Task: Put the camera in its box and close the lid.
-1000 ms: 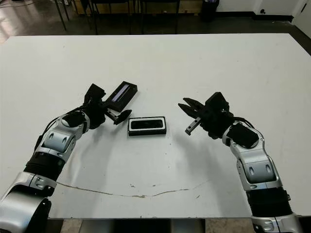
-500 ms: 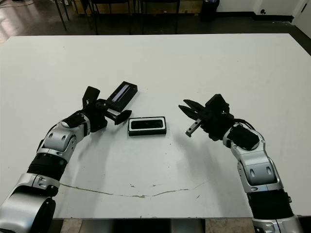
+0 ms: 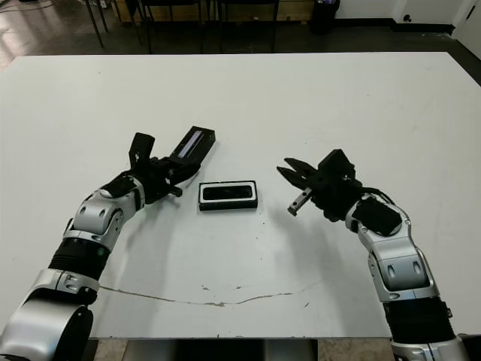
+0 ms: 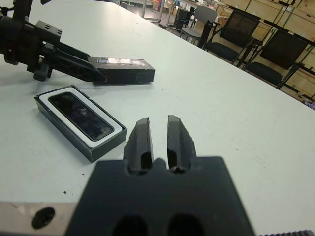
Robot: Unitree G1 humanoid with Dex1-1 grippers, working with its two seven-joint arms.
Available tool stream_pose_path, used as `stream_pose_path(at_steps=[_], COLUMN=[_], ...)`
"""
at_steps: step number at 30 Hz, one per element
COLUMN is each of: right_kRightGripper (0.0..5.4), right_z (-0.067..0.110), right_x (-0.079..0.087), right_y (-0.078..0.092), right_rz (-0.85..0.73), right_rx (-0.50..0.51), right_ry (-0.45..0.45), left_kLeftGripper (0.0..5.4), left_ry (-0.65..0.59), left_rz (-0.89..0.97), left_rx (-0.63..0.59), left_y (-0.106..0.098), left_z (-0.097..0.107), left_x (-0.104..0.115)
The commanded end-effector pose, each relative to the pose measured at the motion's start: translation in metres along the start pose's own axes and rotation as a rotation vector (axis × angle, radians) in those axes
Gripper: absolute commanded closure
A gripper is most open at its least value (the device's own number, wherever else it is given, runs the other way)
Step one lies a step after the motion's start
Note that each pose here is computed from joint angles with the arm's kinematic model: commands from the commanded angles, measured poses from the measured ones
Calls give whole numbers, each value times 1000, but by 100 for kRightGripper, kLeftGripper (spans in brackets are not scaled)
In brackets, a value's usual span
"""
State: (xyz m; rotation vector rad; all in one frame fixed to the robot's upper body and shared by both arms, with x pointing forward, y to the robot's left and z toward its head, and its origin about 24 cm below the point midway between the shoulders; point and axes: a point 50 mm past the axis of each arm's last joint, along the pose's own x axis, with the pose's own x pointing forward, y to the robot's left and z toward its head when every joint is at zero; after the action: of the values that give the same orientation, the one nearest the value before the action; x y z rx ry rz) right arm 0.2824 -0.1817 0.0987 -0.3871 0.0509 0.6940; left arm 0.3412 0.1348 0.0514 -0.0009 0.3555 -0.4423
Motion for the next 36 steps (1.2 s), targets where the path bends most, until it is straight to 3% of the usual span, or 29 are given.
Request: stream_pose_path(at_steps=[1, 9, 20, 28, 36], right_kRightGripper=[540, 540, 540, 540, 540], right_z=[-6, -7, -8, -10, -10], right_x=[-3, -3, -3, -4, -5], right_y=[1, 2, -1, -4, -7], right_rz=[6, 6, -2, -8, -10], right_rx=[13, 13, 7, 8, -2], right_ry=[39, 45, 40, 41, 49], left_kLeftGripper=[453, 464, 464, 464, 464], left_ry=[38, -42, -215, -249, -191], left_rz=[46, 122, 147, -45, -285], left_rx=[-13, -5, 42, 74, 83], left_y=[1, -3, 8, 10, 15], left_z=[-20, -17, 18, 43, 46], left_x=[-3, -6, -32, -54, -62])
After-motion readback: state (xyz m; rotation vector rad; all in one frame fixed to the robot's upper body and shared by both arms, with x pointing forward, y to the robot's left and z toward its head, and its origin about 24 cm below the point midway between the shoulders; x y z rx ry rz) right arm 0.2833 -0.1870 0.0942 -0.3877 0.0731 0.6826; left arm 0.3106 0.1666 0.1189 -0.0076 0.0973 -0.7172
